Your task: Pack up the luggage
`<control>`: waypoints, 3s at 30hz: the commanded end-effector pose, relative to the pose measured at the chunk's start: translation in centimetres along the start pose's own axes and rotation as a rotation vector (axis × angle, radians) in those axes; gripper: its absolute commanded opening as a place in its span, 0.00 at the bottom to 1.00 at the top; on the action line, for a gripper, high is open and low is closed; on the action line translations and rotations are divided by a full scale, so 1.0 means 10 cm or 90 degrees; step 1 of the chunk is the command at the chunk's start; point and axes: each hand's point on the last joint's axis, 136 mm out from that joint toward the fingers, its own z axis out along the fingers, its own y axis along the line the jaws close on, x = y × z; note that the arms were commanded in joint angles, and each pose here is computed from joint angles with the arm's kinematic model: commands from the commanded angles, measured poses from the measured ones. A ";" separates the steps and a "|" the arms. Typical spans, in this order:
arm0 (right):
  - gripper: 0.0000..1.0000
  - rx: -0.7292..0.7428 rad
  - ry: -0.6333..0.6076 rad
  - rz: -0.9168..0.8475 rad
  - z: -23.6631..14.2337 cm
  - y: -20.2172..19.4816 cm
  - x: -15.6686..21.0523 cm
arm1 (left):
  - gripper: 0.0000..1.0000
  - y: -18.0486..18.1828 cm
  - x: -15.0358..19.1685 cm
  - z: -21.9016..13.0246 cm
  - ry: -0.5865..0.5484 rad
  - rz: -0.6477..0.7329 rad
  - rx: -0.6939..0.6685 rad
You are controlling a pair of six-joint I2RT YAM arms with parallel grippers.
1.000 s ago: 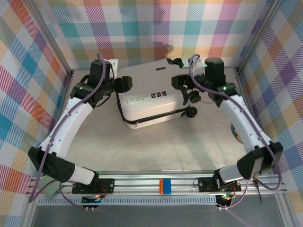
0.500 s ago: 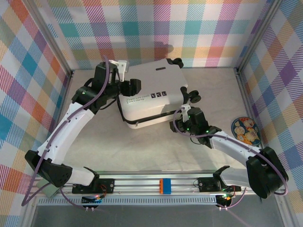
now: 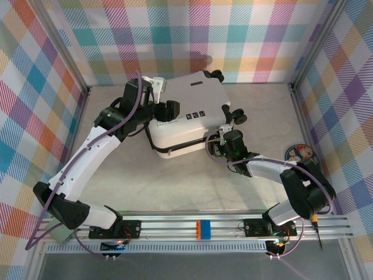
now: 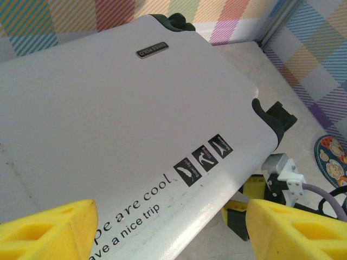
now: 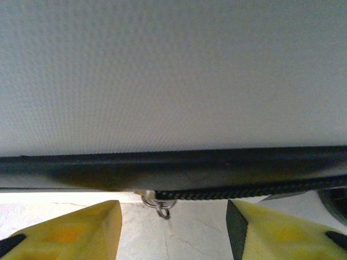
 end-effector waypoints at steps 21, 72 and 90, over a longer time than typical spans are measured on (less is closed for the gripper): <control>0.00 -0.027 -0.067 -0.039 -0.06 0.10 -0.07 | 0.72 -0.41 -0.02 0.12 -0.034 -0.029 0.088; 0.00 0.231 -0.095 -0.046 -0.41 -0.02 0.12 | 0.61 -1.32 1.14 2.45 0.220 -0.034 -0.015; 0.00 0.214 -0.115 0.014 -0.72 -0.49 0.10 | 0.59 -0.78 1.11 2.33 0.214 -0.055 -0.071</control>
